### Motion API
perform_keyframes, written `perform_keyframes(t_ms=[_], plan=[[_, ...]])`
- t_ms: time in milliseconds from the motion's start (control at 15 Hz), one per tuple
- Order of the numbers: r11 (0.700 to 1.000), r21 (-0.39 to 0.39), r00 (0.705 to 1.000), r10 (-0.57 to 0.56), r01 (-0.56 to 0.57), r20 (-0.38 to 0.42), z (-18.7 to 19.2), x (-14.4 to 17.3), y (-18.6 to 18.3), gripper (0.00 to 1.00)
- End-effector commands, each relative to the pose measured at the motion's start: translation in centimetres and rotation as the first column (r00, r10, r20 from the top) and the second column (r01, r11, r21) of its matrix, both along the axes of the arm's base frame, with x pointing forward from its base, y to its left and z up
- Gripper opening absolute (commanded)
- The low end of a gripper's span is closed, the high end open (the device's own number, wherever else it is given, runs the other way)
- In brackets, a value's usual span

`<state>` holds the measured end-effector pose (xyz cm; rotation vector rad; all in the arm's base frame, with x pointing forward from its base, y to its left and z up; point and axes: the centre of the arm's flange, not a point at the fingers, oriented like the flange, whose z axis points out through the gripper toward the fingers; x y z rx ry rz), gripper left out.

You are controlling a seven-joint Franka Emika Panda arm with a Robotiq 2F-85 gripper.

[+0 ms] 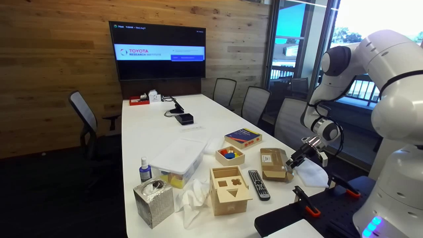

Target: Open the box

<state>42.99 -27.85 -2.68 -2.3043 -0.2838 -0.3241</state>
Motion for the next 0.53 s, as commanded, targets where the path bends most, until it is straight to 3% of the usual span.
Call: perform_keyframes(t_ms=[0,467], plan=[[1.0,0.012,1.0,-0.024,0.023,0.017,-0.3,1.1,0.3,1.0],[1.0,0.015,0.996,0.001,-0.002,0.085,2.0,1.1,1.0,1.0]])
